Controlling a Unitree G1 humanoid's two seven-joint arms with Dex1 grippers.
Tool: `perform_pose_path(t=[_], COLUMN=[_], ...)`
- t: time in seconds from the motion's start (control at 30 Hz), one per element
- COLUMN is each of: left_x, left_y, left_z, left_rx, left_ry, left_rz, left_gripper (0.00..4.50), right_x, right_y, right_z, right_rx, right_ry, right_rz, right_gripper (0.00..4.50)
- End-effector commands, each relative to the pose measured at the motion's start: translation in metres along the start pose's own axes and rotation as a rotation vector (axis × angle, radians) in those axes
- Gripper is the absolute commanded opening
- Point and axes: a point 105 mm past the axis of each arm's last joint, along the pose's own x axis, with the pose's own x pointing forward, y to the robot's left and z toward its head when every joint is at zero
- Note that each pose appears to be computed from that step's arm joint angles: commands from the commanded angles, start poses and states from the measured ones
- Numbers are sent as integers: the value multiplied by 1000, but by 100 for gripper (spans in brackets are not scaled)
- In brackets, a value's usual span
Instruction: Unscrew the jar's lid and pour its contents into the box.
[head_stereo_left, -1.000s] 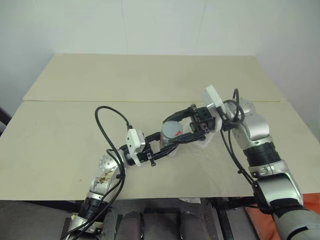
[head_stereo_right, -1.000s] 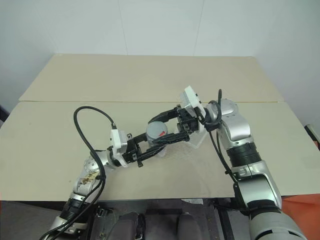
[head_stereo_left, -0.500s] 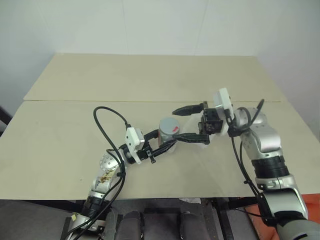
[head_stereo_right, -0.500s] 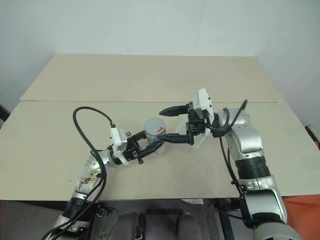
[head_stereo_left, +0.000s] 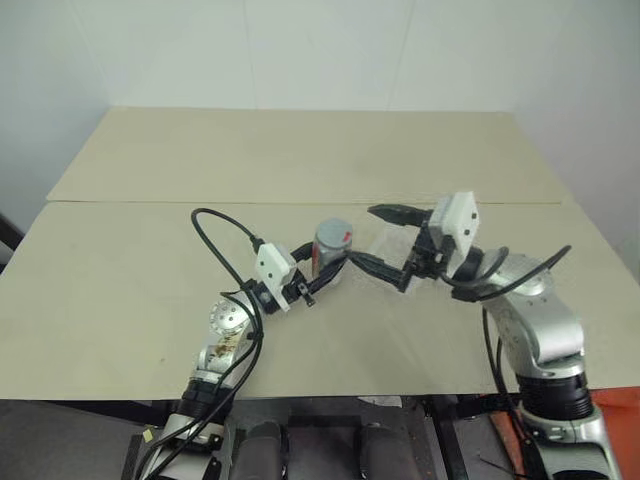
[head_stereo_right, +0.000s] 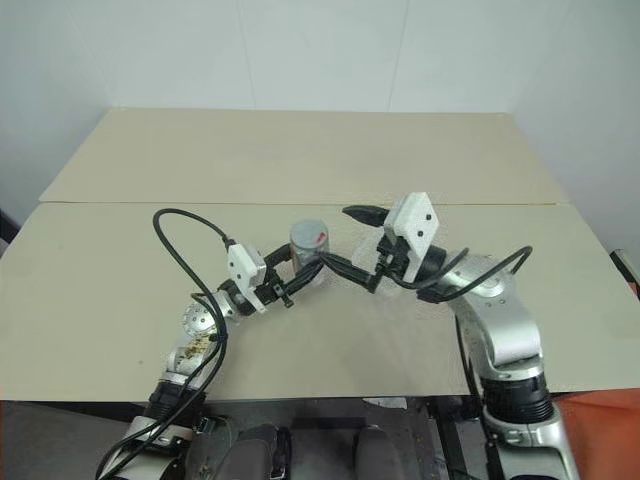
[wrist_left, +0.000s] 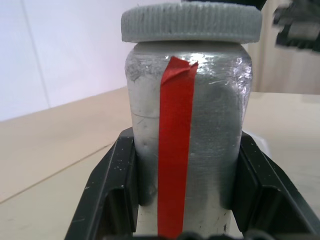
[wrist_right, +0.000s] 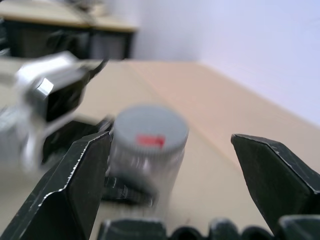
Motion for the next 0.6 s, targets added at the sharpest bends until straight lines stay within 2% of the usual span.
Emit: perform_pose_path(t=[0.03, 0.23, 0.37, 0.6], left_x=[8, 12, 13, 13], left_y=[4, 6, 8, 7], left_z=[12, 11, 13, 14], left_rx=[47, 68, 65, 67], left_ry=[-52, -48, -60, -62], left_rz=[30, 37, 39, 38], left_gripper=[197, 197, 197, 197], right_x=[7, 17, 24, 30], right_y=[12, 23, 13, 16], right_z=[16, 18, 6, -2], right_rx=[-39, 11, 70, 73], right_ry=[-27, -28, 6, 14], right_rz=[-108, -200, -322, -339], right_gripper=[447, 447, 447, 447])
